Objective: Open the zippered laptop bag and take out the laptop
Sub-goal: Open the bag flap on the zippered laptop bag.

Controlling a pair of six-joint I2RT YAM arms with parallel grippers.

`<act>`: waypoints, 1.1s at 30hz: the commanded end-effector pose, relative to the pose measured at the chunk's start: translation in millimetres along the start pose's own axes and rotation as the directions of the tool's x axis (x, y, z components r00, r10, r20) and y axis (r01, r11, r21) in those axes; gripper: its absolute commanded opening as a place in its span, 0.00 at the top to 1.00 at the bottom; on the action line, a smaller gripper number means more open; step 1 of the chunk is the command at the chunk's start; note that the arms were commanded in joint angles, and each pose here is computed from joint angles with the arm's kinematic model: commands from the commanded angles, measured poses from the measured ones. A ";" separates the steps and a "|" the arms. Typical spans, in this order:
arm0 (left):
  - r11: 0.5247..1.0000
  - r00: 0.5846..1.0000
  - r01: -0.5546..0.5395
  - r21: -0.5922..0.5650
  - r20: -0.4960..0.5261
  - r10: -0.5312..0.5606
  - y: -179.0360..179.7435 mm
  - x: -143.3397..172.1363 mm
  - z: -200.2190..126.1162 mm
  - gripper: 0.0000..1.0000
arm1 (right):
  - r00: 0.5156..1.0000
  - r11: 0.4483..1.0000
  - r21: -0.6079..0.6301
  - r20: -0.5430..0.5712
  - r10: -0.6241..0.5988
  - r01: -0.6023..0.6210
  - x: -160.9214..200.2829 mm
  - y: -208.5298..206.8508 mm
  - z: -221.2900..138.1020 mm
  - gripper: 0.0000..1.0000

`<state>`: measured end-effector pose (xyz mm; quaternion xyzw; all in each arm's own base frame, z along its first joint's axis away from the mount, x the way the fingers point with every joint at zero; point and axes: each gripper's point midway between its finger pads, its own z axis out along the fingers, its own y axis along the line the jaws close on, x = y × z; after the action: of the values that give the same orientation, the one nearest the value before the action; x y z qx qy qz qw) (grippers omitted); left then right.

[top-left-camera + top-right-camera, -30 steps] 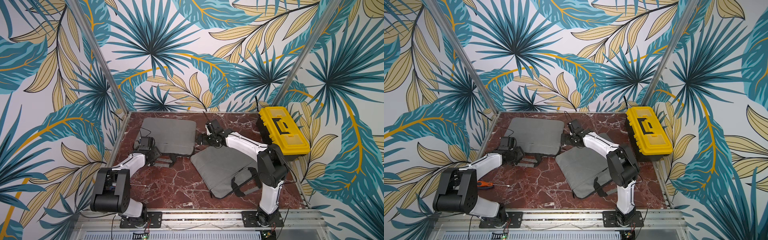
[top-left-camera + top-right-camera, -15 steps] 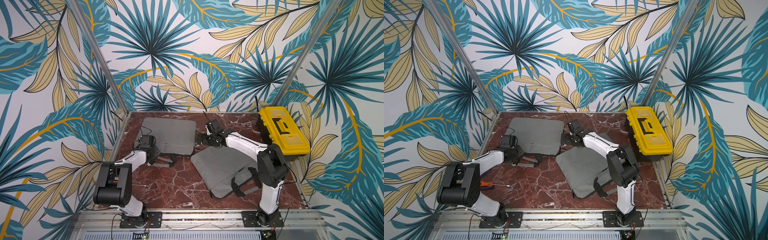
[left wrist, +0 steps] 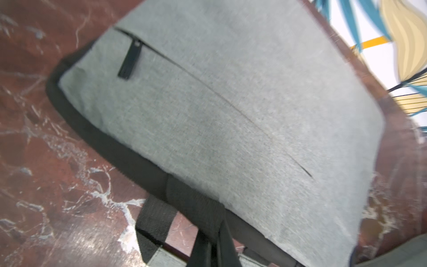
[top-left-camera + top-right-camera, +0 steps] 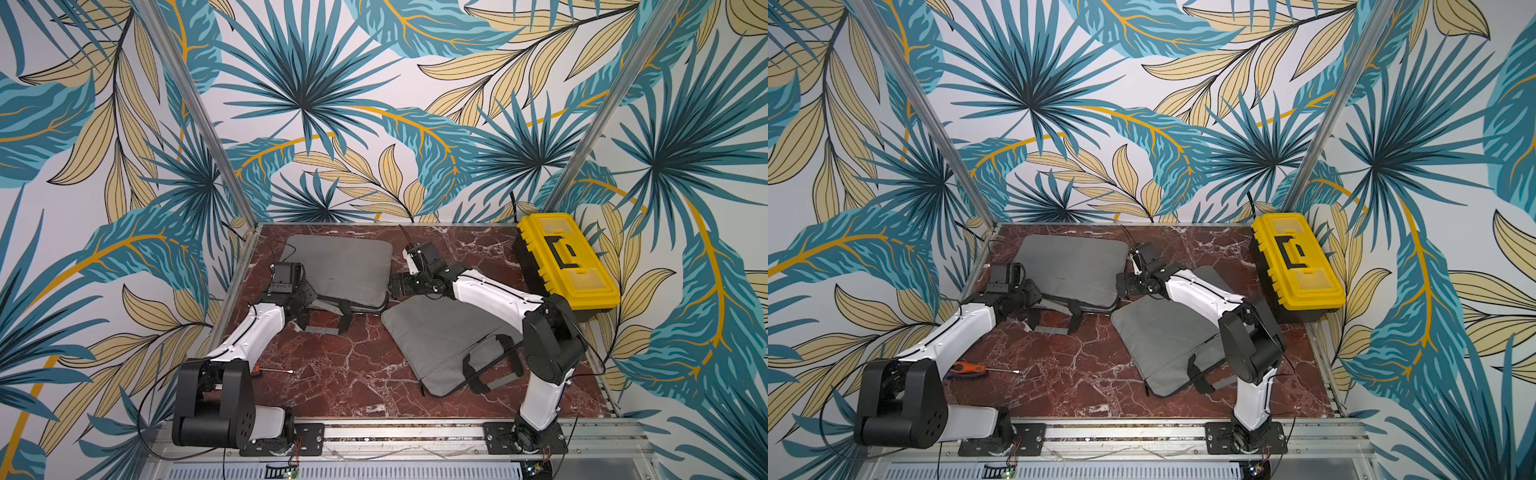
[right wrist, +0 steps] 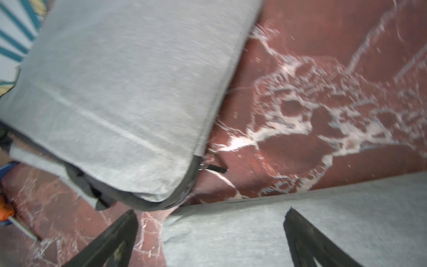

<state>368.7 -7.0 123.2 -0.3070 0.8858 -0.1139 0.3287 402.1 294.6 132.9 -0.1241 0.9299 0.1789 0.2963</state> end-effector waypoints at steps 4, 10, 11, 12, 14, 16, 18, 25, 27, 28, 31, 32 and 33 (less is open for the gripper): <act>0.994 0.999 0.020 0.108 0.037 -0.025 -30.7 -28.8 -28.6 1.00 | 0.966 0.969 -0.005 0.082 -0.245 0.247 -18.7 45.4 -10.6 0.00; 0.986 0.998 0.036 0.164 0.050 -0.044 -44.2 -39.8 -40.5 1.00 | 0.920 0.923 0.003 0.079 -0.384 0.385 -21.4 81.6 2.4 0.00; 0.985 0.998 0.036 0.169 0.051 -0.045 -45.6 -40.6 -41.5 1.00 | 0.914 0.916 0.000 0.074 -0.399 0.400 -20.5 86.0 5.7 0.01; 0.984 0.998 0.038 0.175 0.050 -0.047 -47.0 -41.6 -42.6 1.00 | 0.907 0.909 -0.003 0.066 -0.415 0.416 -19.2 89.5 9.9 0.00; 0.983 0.997 0.039 0.180 0.052 -0.049 -48.0 -42.7 -43.8 1.00 | 0.888 0.889 -0.021 0.060 -0.456 0.458 -14.0 105.0 15.8 0.00; 0.982 0.997 0.042 0.182 0.057 -0.054 -47.8 -44.7 -45.1 1.00 | 0.871 0.870 -0.032 0.050 -0.489 0.491 -9.2 114.7 22.9 0.00; 0.982 0.997 0.044 0.184 0.058 -0.056 -47.4 -45.5 -46.0 1.00 | 0.854 0.853 -0.038 0.041 -0.519 0.520 -5.0 120.6 30.8 0.01; 0.981 0.995 0.051 0.185 0.071 -0.066 -45.1 -50.2 -49.3 1.00 | 0.797 0.797 -0.033 -0.007 -0.604 0.603 12.0 132.6 55.9 0.00; 0.981 0.995 0.051 0.188 0.069 -0.065 -45.3 -50.1 -49.9 1.00 | 0.801 0.801 0.006 -0.022 -0.598 0.599 10.2 127.2 62.9 0.00; 0.981 0.995 0.053 0.188 0.069 -0.067 -44.8 -50.1 -50.2 1.00 | 0.803 0.803 0.030 -0.023 -0.595 0.596 8.5 124.0 66.3 0.01; 0.981 0.995 0.055 0.185 0.071 -0.069 -42.9 -50.0 -51.9 1.00 | 0.814 0.806 0.134 -0.023 -0.580 0.577 -0.7 108.9 75.1 0.00; 0.982 0.995 0.055 0.181 0.072 -0.069 -41.3 -49.6 -52.2 1.00 | 0.817 0.805 0.160 -0.026 -0.576 0.572 -3.3 104.6 78.1 0.01; 0.983 0.995 0.056 0.176 0.075 -0.070 -39.4 -49.9 -52.6 1.00 | 0.820 0.804 0.178 -0.032 -0.571 0.567 -5.7 100.7 80.4 0.01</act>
<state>374.7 -13.4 164.5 -0.3152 0.8699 -0.1774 0.3354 395.8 432.0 105.6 -0.3888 0.8529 0.0494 0.3449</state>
